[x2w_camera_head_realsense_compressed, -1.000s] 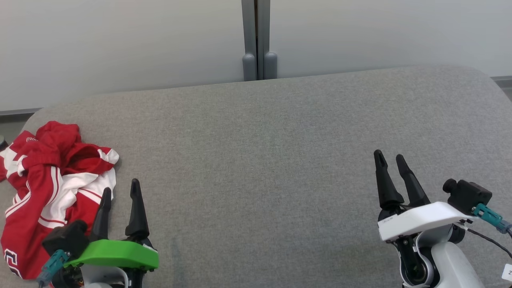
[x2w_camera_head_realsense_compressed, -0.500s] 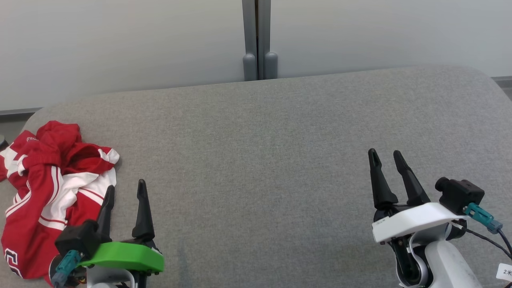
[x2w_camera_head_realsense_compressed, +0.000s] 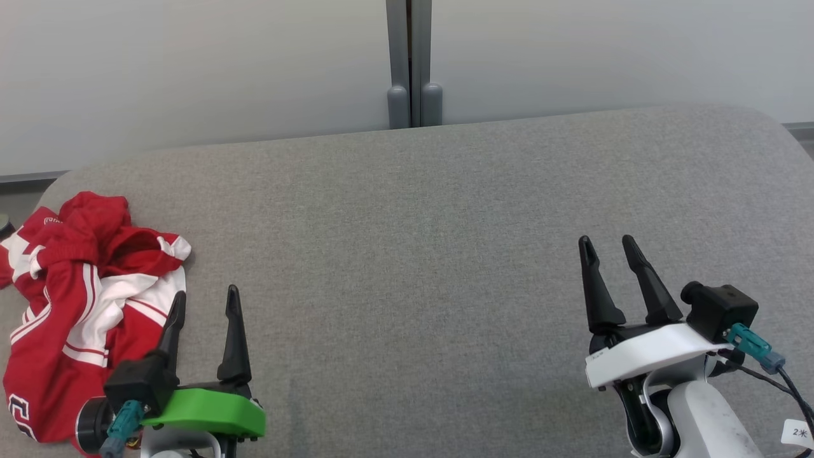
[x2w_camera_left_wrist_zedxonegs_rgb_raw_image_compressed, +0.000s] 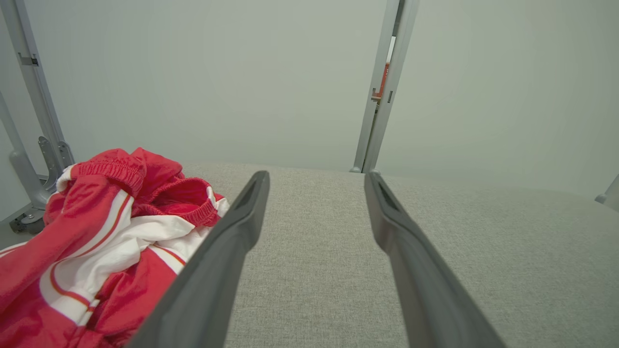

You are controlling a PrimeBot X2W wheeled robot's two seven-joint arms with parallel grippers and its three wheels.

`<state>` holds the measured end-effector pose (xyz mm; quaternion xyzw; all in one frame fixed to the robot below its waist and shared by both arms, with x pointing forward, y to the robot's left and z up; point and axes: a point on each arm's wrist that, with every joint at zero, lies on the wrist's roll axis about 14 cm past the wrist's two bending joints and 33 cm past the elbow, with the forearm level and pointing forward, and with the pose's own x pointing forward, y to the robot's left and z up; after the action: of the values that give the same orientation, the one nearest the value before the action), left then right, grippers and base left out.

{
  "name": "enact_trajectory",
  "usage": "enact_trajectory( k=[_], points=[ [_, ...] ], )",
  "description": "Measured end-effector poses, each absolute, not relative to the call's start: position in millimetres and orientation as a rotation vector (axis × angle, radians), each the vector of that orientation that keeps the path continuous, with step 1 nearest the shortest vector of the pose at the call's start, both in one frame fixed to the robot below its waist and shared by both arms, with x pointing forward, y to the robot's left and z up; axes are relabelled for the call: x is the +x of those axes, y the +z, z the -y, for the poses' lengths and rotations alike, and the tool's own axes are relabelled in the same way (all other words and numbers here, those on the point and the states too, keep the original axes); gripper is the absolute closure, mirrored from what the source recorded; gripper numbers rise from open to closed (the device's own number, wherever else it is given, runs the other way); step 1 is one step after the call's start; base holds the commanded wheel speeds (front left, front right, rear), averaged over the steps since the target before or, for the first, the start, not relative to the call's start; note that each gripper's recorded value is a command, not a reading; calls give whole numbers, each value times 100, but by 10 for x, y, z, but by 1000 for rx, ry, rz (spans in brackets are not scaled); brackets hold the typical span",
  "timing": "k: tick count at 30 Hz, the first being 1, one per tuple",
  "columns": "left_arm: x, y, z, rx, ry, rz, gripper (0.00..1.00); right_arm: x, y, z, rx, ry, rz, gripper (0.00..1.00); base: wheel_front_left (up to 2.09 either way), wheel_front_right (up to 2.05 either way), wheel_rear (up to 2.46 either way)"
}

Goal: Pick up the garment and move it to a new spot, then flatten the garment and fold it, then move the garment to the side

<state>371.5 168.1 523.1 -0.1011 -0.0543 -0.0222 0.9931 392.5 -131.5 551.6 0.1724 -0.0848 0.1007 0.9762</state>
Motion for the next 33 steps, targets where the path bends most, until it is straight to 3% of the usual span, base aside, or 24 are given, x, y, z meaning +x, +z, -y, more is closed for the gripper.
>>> enact_trajectory(
  k=[33],
  points=[
    [3698, 5266, -1662, -85, -53, 142, 0, 3928, 5615, 1265, 189, 222, 228, 0, 0, 0, 0]
  ],
)
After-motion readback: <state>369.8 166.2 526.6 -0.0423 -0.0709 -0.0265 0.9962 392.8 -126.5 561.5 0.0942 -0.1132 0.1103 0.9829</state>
